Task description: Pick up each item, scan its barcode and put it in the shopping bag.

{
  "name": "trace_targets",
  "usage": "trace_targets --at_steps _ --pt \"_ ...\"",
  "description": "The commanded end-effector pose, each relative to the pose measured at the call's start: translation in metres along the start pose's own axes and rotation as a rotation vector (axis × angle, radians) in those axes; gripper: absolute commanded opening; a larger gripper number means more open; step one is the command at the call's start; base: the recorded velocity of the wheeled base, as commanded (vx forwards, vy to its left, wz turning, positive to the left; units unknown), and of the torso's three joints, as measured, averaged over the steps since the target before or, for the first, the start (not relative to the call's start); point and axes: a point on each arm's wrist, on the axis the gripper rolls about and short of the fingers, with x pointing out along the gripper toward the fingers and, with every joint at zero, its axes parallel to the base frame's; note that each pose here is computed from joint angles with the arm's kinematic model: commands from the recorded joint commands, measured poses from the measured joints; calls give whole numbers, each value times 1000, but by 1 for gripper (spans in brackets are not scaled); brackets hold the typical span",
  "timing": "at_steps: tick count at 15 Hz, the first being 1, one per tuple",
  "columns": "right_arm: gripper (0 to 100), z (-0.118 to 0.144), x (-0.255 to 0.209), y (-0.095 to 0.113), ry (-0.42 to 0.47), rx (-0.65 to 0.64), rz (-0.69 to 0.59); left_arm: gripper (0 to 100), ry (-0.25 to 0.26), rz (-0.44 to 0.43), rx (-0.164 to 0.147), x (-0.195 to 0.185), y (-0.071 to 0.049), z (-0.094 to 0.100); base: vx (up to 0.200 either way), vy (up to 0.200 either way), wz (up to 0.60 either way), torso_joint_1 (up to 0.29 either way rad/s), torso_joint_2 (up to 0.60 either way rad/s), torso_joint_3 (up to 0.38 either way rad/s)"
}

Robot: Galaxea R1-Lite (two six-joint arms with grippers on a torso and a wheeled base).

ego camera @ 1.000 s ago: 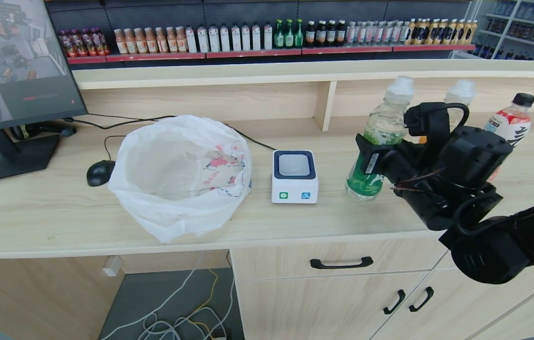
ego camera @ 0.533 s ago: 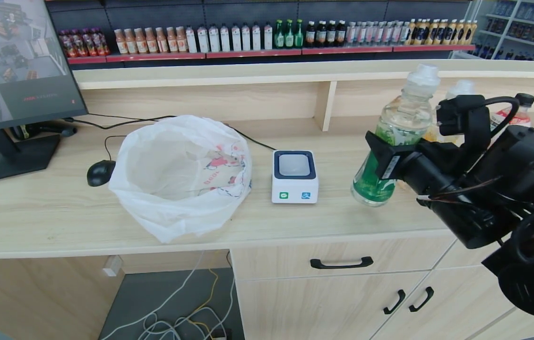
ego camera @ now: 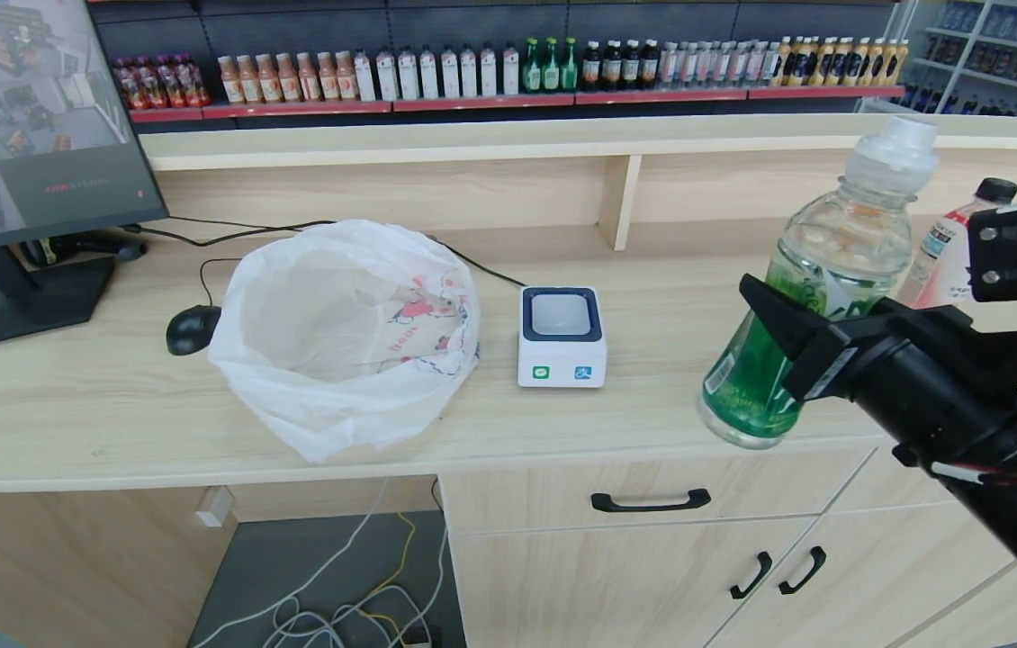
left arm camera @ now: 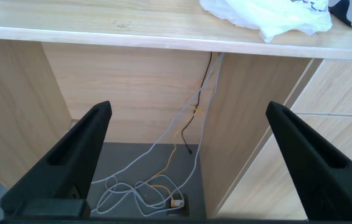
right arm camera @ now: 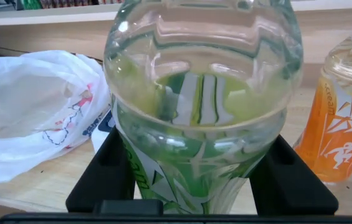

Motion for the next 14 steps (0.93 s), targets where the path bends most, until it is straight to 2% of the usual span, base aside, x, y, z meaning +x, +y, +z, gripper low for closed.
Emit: trace_targets --at_steps 1,9,11,14 --pt "0 6 -18 -3 -14 17 10 100 1 1 0 0 0 0 0 0 0 0 0 0" --pt "0 8 -34 0 -14 29 81 100 1 1 0 0 0 0 0 0 0 0 0 0" --pt "0 7 -41 2 -5 66 113 100 1 1 0 0 0 0 0 0 0 0 0 0" --pt "0 14 -50 7 0 137 235 100 -1 1 0 0 0 0 0 0 0 0 0 0"
